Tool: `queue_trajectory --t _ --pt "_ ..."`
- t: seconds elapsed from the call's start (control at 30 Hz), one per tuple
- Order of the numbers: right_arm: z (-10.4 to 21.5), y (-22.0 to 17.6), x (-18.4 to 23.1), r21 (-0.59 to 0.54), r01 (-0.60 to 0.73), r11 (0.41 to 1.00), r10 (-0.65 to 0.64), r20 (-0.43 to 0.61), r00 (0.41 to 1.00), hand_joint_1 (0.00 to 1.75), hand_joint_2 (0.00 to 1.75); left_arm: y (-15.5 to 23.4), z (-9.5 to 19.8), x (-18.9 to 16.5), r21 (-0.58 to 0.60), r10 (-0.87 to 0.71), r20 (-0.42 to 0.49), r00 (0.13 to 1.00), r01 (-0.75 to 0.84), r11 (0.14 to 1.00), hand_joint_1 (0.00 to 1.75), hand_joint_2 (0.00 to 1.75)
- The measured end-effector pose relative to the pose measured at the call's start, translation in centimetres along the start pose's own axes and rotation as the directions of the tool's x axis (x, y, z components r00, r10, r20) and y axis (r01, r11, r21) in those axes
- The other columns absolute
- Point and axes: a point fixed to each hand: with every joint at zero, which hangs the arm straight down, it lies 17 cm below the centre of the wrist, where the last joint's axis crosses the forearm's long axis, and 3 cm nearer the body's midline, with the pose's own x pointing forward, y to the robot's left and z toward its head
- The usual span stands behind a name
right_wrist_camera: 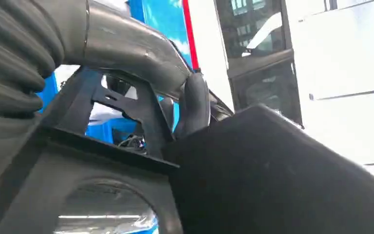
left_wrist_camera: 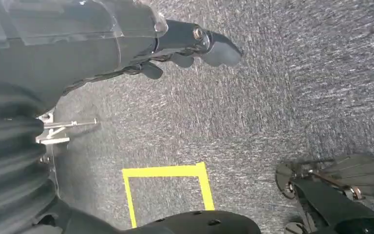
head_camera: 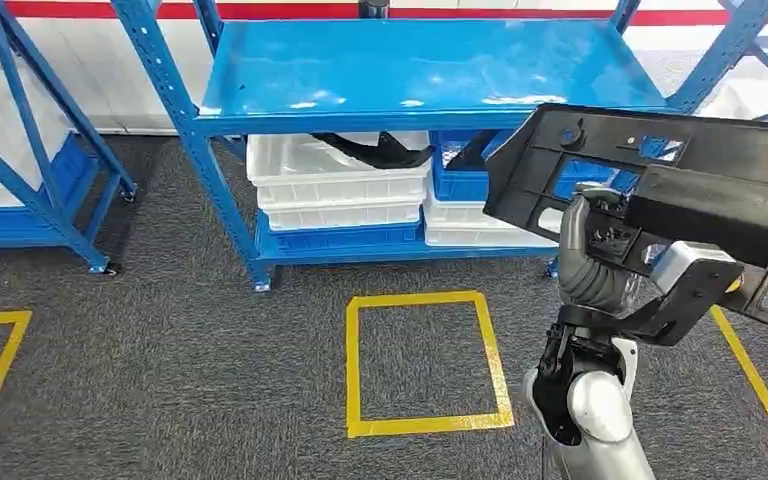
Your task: Take the parts from the cabinet and place them on the table.
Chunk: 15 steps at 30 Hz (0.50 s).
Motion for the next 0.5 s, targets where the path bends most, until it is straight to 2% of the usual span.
queue_trajectory --t 0.5 --pt "-0.12 0.09 0.40 -0.002 0.017 1.000 -0.017 0.014 1.000 1.75 1.75 0.01 0.00 0.07 0.002 -0.004 0.003 1.000 0.004 1.000 0.00 1.75"
